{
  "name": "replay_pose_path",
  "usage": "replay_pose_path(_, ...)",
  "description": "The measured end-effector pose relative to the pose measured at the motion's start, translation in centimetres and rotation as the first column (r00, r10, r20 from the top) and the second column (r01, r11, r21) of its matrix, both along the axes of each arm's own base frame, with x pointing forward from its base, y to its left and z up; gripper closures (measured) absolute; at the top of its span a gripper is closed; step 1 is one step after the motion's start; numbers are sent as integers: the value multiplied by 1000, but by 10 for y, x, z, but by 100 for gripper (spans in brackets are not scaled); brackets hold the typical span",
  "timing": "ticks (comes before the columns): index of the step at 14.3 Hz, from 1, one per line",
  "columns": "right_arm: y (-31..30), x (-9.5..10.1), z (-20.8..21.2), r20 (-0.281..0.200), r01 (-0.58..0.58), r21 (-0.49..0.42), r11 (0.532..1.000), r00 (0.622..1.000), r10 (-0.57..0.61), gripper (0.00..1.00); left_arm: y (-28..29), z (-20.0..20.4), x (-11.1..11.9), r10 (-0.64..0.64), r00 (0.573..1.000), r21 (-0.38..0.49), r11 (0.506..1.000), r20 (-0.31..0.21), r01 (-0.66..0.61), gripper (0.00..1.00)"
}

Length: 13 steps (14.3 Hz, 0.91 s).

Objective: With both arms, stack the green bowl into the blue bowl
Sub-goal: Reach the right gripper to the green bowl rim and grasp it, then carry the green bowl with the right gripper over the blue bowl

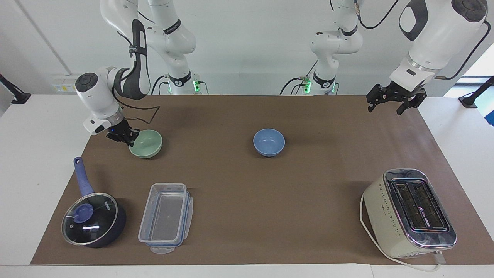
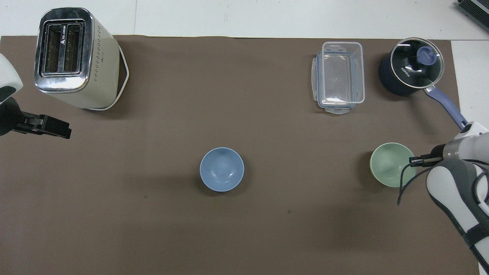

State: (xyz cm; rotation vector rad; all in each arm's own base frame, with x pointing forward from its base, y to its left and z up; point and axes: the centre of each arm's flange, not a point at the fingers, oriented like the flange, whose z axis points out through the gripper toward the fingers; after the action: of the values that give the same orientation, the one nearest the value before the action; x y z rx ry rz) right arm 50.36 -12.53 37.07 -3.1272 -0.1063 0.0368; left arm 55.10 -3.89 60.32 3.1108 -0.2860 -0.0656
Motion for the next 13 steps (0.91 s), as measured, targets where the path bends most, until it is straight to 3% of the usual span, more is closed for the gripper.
replay_pose_path(6,93,20,107,27,-20,113,993,999,17,96,0,0,0,0,1000,0,1000,4,0,0)
replay_pose_path(10,197,28,117,14,39,114,993,999,-41,96,0,0,0,0,1000,0,1000,7,0,0)
replay_pose_path(13,264,30,107,-22,105,157,982,994,-103,96,0,1,1,0,1000,-1,1000,9,0,0)
